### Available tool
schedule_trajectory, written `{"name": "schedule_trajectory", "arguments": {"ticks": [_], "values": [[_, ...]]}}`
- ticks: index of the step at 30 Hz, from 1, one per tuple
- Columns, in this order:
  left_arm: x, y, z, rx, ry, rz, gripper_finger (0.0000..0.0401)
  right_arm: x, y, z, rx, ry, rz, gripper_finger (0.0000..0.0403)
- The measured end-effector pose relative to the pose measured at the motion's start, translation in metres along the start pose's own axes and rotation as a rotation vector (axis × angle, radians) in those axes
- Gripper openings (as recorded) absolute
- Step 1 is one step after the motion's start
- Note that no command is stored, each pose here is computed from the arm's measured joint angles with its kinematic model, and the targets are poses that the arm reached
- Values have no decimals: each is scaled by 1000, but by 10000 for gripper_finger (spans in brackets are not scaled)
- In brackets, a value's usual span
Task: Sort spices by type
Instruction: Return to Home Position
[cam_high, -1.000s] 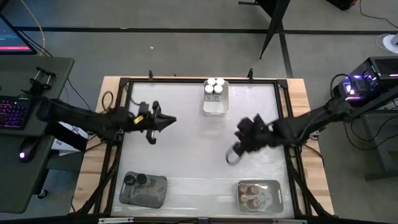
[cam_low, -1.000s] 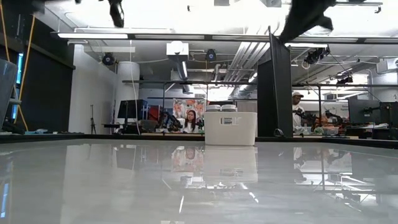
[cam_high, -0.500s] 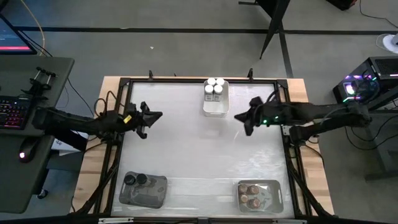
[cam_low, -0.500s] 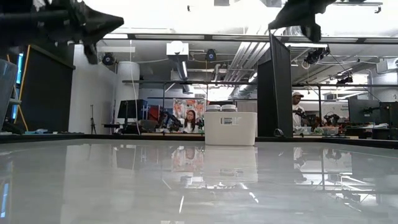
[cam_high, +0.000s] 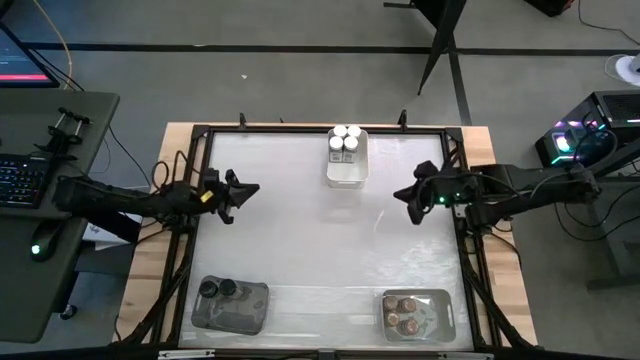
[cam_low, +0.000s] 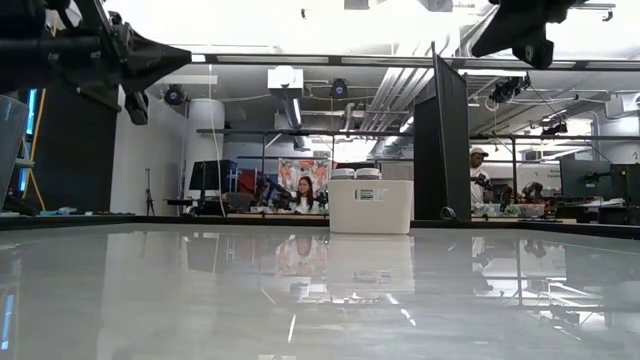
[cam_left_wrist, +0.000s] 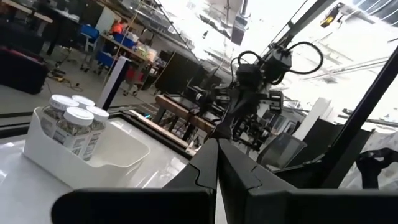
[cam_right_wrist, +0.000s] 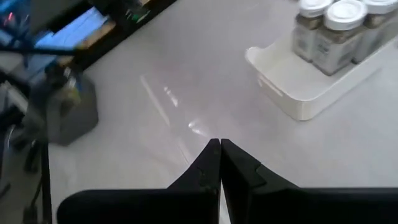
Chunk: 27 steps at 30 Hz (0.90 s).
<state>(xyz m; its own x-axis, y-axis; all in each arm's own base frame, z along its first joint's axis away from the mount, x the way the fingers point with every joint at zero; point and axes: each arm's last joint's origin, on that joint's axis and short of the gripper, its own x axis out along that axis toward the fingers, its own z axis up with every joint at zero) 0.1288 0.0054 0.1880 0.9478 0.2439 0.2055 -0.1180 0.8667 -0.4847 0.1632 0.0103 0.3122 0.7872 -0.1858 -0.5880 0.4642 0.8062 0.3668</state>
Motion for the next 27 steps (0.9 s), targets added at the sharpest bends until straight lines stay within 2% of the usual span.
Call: {"name": "schedule_trajectory", "arguments": {"ticks": [4,7,12,16,20,23,25,27], "values": [[0,0,-2,5,18,6,0,1,-2,1,-76,38,38,1],[0,0,-2,5,20,7,0,8,-10,-1,-108,54,114,0],[0,0,-2,5,20,7,0,31,-44,-39,-24,48,258,0],[0,1,-2,6,22,9,0,26,-61,-58,48,-55,307,0],[0,1,-3,8,26,10,0,2,-66,-61,30,-193,362,0],[0,1,-3,10,34,15,0,-7,-74,-67,-25,-328,315,0],[0,1,-4,11,36,15,0,-5,-80,-74,-40,-388,281,0],[0,1,-4,11,36,15,0,3,-84,-80,-32,-456,296,0]]}}
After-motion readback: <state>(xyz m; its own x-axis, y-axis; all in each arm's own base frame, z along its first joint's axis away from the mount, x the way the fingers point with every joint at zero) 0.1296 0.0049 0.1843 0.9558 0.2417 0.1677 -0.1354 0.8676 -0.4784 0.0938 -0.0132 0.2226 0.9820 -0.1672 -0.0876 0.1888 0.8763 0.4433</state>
